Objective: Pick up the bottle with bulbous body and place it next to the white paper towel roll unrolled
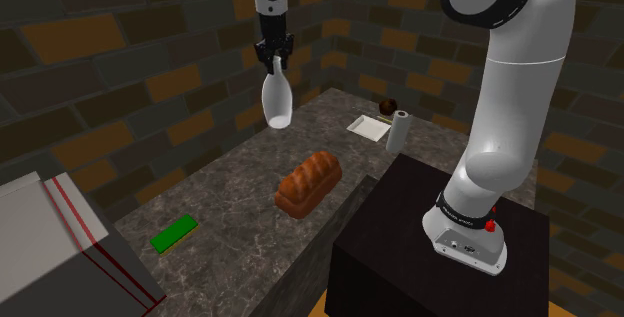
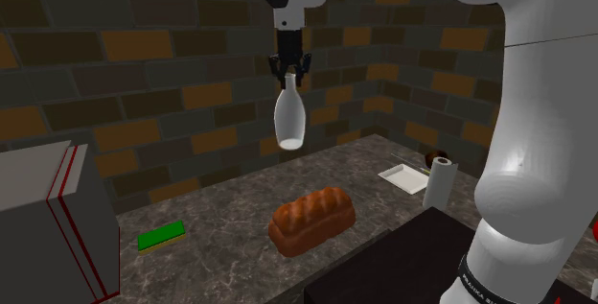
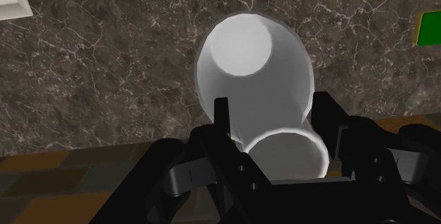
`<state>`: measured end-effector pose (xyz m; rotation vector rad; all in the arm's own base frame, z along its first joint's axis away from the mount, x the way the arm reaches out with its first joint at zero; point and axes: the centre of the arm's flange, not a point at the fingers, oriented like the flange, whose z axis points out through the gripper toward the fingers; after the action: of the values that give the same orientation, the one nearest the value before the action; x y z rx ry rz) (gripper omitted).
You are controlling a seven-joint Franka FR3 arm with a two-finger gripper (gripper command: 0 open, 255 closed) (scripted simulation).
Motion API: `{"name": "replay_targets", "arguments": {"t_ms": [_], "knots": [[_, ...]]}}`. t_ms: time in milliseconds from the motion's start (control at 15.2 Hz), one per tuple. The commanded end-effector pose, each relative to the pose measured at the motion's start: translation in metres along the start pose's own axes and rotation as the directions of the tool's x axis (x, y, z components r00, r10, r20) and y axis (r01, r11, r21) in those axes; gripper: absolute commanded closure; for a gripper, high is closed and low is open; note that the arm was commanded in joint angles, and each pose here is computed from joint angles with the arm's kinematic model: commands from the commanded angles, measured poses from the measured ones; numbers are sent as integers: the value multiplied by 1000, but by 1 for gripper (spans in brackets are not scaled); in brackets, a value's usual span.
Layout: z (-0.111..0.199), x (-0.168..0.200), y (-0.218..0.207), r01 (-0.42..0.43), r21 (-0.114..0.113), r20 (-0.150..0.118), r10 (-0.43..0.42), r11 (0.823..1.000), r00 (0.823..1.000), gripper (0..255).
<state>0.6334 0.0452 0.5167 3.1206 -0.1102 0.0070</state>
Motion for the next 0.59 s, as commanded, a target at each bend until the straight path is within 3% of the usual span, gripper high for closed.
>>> {"name": "replay_targets", "arguments": {"t_ms": [0,528], "knots": [[-11,0,1,0,0,0,0,1000,1000,255],[-53,0,1,0,0,0,0,1000,1000,255]]}}
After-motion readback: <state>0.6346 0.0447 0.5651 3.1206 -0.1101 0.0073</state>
